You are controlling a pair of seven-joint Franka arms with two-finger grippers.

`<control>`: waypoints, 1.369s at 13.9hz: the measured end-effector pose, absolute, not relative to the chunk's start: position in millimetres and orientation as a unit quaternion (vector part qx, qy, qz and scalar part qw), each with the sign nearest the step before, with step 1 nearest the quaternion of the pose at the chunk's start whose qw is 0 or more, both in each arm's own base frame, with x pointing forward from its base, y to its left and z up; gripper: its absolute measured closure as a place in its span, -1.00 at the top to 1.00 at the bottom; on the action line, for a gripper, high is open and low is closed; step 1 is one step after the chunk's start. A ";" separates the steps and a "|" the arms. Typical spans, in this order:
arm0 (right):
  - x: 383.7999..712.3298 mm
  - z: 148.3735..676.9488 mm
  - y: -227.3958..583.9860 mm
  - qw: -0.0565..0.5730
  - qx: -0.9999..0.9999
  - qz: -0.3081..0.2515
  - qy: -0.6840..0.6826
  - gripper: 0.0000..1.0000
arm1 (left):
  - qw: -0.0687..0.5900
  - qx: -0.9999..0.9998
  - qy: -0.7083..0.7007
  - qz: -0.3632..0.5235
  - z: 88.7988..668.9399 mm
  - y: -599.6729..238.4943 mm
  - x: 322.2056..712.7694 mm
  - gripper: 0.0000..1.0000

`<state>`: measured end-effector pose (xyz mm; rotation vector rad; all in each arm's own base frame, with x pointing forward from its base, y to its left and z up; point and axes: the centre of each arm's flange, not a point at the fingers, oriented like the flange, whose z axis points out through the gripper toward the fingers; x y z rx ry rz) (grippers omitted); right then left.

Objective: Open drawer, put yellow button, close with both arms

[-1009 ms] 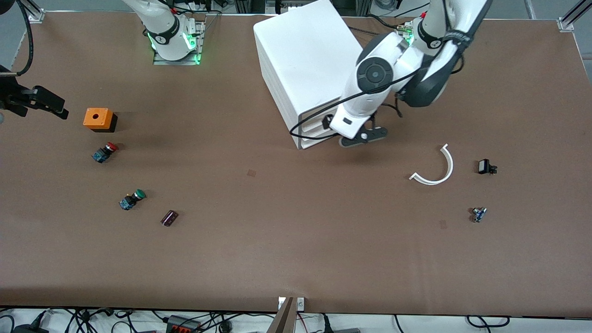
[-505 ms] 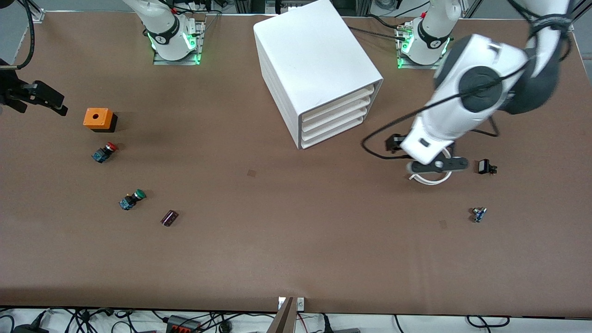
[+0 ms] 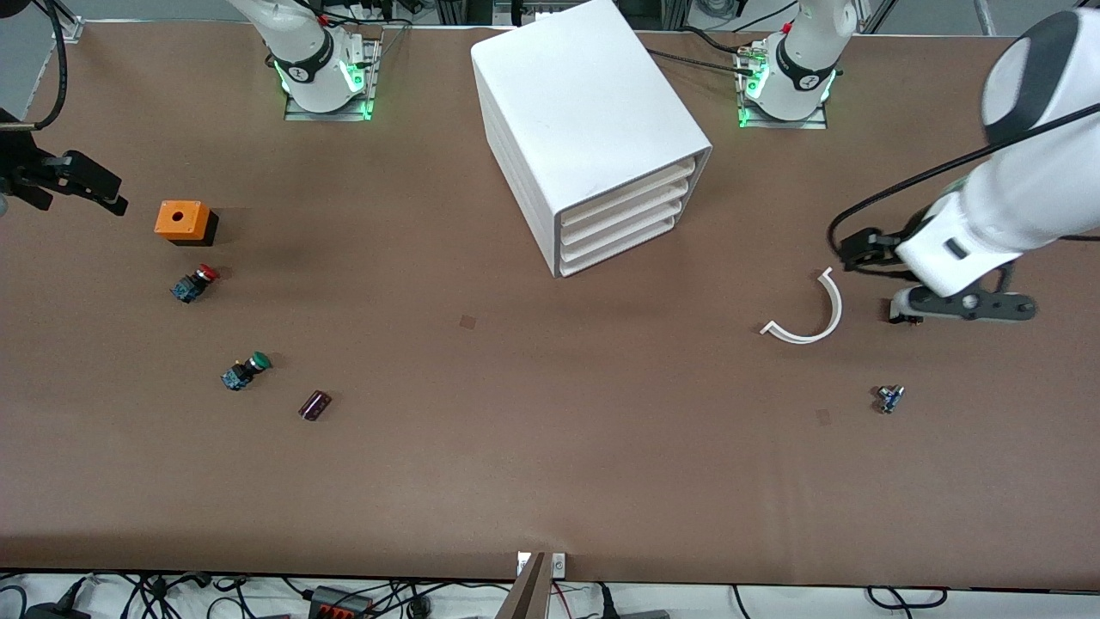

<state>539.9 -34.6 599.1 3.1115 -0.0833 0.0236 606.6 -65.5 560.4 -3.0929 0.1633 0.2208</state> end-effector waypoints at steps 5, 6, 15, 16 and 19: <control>536.3 588.8 -32.3 0.014 0.999 -0.018 -0.025 1.00 | 0.000 -0.996 0.047 0.076 574.0 -3.3 588.3 1.00; 536.4 588.8 -31.9 0.014 0.999 -0.018 -0.025 1.00 | -0.009 -0.996 0.049 0.075 572.8 5.1 582.5 1.00; 538.4 584.6 -31.5 0.014 0.999 -0.021 -0.022 1.00 | -0.005 -0.998 0.061 -0.013 589.7 16.1 560.6 1.00; 538.9 583.6 -31.5 0.014 0.999 -0.022 -0.022 1.00 | -0.005 -0.998 0.058 -0.014 589.6 13.8 560.9 1.00; 540.5 580.6 -31.3 0.013 0.999 -0.024 -0.020 1.00 | -0.001 -0.998 0.057 -0.015 591.2 10.0 560.3 1.00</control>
